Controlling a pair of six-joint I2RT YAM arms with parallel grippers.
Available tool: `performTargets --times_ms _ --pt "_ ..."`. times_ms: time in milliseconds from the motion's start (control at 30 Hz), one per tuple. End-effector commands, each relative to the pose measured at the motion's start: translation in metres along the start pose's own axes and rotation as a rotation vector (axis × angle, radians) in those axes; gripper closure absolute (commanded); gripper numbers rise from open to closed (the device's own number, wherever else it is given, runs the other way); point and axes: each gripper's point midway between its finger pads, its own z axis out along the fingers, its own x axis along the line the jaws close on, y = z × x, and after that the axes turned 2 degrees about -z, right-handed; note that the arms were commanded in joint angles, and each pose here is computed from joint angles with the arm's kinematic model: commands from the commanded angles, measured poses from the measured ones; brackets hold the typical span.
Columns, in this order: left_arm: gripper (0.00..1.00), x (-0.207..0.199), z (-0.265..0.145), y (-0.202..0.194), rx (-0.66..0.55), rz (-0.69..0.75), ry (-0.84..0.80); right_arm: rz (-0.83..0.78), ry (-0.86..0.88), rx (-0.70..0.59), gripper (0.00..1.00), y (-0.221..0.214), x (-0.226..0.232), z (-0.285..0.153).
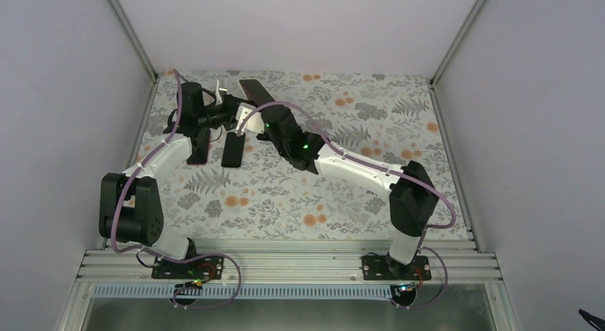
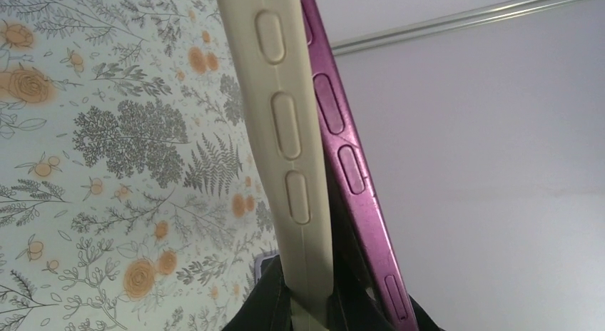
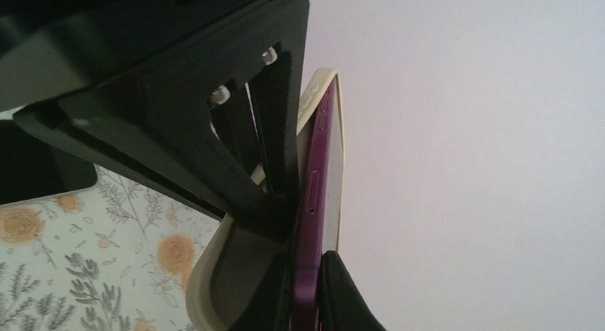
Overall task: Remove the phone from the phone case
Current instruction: Remove the phone case from the phone, then place the phone case at the center of the board.
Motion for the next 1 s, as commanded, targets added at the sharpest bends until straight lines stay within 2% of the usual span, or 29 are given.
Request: performTargets --times_ms 0,500,633,800,967 --pt "0.98 0.01 -0.007 0.01 -0.053 0.079 0.051 0.223 -0.185 -0.015 0.96 -0.005 -0.105 -0.031" --pt "0.98 0.022 -0.01 0.007 -0.068 0.078 0.09 0.314 -0.121 -0.037 0.96 -0.008 -0.116 -0.03" --pt "0.98 0.024 -0.012 0.008 -0.085 0.098 0.108 0.341 -0.126 -0.059 0.96 -0.007 -0.131 -0.043" --pt "0.98 0.033 -0.012 0.013 -0.1 0.157 0.159 0.363 -0.124 -0.059 0.96 -0.013 -0.137 -0.048" --pt "0.98 0.042 -0.004 0.026 -0.089 0.277 0.205 0.369 -0.123 -0.038 0.96 -0.024 -0.14 -0.052"
